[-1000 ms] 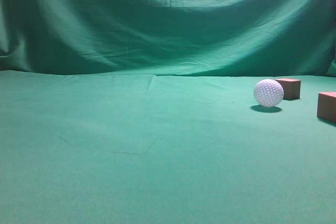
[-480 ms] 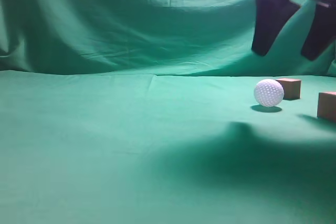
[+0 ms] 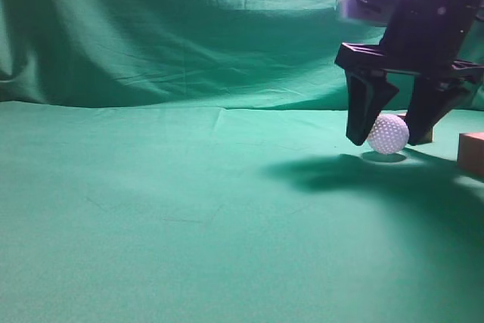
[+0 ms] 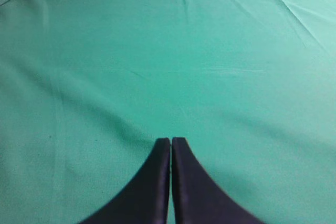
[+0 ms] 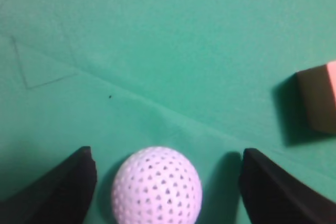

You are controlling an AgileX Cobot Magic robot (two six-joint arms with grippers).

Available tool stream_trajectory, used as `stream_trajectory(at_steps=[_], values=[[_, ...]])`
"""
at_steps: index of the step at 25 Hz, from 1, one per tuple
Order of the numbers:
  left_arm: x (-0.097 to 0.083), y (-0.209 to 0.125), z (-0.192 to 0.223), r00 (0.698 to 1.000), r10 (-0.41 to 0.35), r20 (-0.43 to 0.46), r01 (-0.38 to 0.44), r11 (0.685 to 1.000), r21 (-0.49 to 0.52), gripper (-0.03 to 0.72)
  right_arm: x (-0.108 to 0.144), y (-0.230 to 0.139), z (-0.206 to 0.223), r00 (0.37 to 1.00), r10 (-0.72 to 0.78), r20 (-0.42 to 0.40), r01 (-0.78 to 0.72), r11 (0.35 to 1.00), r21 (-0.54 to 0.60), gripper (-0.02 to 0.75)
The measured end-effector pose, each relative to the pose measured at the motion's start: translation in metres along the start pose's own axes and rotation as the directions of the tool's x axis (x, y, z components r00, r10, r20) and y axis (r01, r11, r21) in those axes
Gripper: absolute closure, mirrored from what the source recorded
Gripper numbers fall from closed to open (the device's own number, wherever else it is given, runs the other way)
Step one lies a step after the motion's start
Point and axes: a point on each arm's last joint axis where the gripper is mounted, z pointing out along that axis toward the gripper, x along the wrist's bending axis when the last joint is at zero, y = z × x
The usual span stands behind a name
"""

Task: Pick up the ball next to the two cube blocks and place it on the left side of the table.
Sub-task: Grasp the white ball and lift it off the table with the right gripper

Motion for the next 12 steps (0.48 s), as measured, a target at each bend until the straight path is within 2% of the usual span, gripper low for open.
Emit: stream_trajectory(at_steps=[4, 5, 9, 12], values=[[0.000, 0.000, 0.000, 1.000, 0.000, 0.000, 0.000, 1.000, 0.000, 0.688, -0.001, 0.003, 0.004, 1.000, 0.001, 0.004, 0.000, 1.000, -0.008, 0.413], [0.000, 0.000, 0.000, 1.000, 0.000, 0.000, 0.000, 1.000, 0.000, 0.688, -0.001, 0.005, 0.004, 1.000, 0.000, 0.004, 0.000, 1.000, -0.012, 0.438], [0.000, 0.000, 0.000, 1.000, 0.000, 0.000, 0.000, 1.000, 0.000, 0.688, 0.003, 0.015, -0.002, 1.000, -0.018, -0.010, 0.018, 1.000, -0.016, 0.433], [0.000, 0.000, 0.000, 1.000, 0.000, 0.000, 0.000, 1.000, 0.000, 0.688, 0.022, 0.038, -0.015, 0.998, -0.046, -0.051, 0.043, 0.997, -0.062, 0.433]])
